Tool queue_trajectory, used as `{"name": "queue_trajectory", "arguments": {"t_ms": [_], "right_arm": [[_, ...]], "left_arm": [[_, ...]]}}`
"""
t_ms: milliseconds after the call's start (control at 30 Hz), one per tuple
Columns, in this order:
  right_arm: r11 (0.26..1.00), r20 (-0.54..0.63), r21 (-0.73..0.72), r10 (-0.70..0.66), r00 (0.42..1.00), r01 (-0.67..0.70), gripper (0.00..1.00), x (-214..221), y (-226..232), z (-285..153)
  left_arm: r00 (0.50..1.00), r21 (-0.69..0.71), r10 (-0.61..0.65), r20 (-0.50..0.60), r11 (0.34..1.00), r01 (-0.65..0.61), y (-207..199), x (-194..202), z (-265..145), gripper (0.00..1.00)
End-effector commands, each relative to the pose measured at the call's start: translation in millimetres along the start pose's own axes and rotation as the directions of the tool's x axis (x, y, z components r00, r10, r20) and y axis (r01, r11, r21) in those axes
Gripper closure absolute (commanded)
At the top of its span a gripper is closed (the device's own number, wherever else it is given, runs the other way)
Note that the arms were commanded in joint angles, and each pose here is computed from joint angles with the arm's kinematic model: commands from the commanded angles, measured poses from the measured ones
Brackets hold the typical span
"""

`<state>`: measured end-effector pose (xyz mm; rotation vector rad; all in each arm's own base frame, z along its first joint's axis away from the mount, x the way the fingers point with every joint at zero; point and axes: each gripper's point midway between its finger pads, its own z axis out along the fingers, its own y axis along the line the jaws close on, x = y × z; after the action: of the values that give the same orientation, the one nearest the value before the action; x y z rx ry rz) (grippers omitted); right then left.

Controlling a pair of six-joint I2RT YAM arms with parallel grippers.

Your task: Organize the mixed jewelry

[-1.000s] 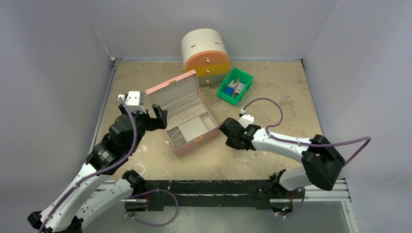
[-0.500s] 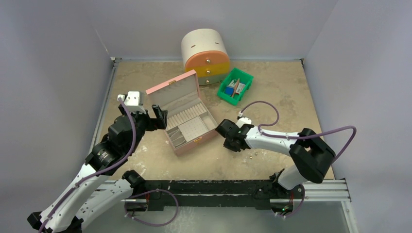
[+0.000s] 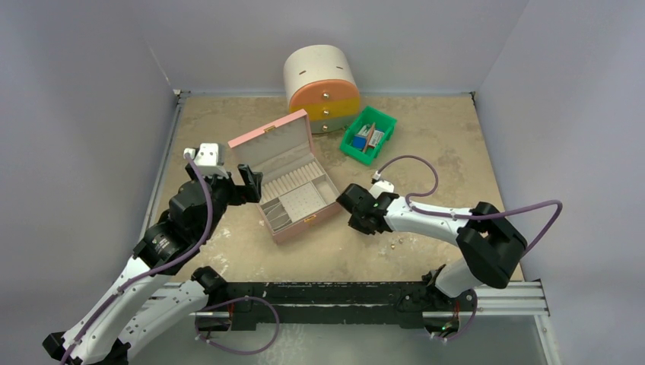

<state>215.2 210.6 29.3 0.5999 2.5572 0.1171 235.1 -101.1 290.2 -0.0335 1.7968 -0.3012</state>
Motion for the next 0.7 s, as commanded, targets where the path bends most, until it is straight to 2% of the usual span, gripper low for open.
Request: {"name": "queue_trajectory", "arguments": {"t_ms": [0, 667], "right_arm": [[0.998, 0.076, -0.009, 0.055, 0.996, -0.055, 0.78, -21, 10, -8], [0.998, 0.049, 0.041, 0.047, 0.998, -0.049, 0.78, -13, 5, 8]], "left_arm": [[0.999, 0.018, -0.029, 0.043, 0.999, 0.029, -4, -14, -2, 0.07], [0.999, 0.015, -0.025, 0.038, 1.0, 0.025, -4, -13, -1, 0.07]]}}
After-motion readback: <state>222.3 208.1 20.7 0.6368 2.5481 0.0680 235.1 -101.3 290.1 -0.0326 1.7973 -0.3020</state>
